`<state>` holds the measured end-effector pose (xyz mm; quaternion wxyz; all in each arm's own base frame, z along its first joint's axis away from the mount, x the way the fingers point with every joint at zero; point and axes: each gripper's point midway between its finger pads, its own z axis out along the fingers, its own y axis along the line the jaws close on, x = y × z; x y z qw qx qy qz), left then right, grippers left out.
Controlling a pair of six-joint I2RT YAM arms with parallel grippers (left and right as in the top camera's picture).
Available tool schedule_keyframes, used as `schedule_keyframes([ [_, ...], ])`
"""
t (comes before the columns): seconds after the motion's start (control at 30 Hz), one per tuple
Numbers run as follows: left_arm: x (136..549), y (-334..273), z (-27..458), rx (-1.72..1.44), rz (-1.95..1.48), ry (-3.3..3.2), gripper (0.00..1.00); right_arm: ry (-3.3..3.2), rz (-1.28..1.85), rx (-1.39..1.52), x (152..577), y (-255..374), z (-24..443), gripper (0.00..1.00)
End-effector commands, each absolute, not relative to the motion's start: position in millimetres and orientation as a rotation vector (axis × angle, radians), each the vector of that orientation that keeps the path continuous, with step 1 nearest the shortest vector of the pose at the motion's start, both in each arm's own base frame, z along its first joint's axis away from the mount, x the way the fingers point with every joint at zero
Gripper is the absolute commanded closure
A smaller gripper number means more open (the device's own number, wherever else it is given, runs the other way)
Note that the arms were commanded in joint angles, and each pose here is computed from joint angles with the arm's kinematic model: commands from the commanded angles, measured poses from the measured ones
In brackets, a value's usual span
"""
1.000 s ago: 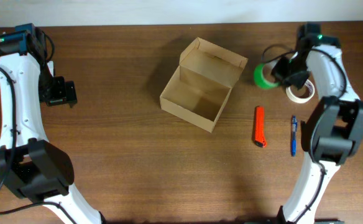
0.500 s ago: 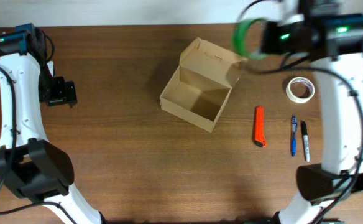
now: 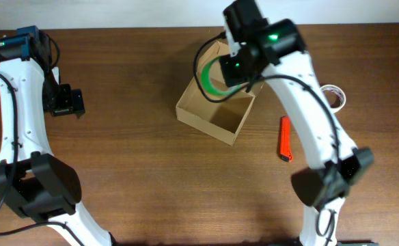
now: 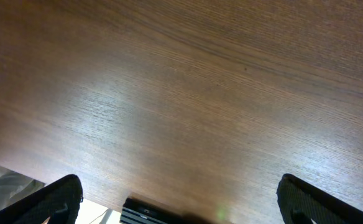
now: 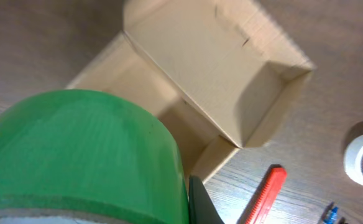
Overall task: Pack container
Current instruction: 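Carry the green tape with the right gripper and lower it into the box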
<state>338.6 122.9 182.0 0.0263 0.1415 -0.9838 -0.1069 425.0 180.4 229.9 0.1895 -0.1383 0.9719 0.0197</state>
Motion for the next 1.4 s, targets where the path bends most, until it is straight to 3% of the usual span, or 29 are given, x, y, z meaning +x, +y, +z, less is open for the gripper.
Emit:
schedule_keyframes([
  [0.0,336.2,126.7,182.8,0.423,-0.345,-3.036,0.00,2.824,-0.018,-0.397,432.5,181.4,186.6,0.96],
  [0.33,336.2,126.7,182.8,0.423,-0.345,-3.036,0.00,2.989,-0.036,-0.445,439.3,192.4,101.8,0.96],
  [1.37,336.2,126.7,182.8,0.423,-0.345,-3.036,0.00,2.928,0.071,-0.461,472.2,224.3,49.9,0.96],
])
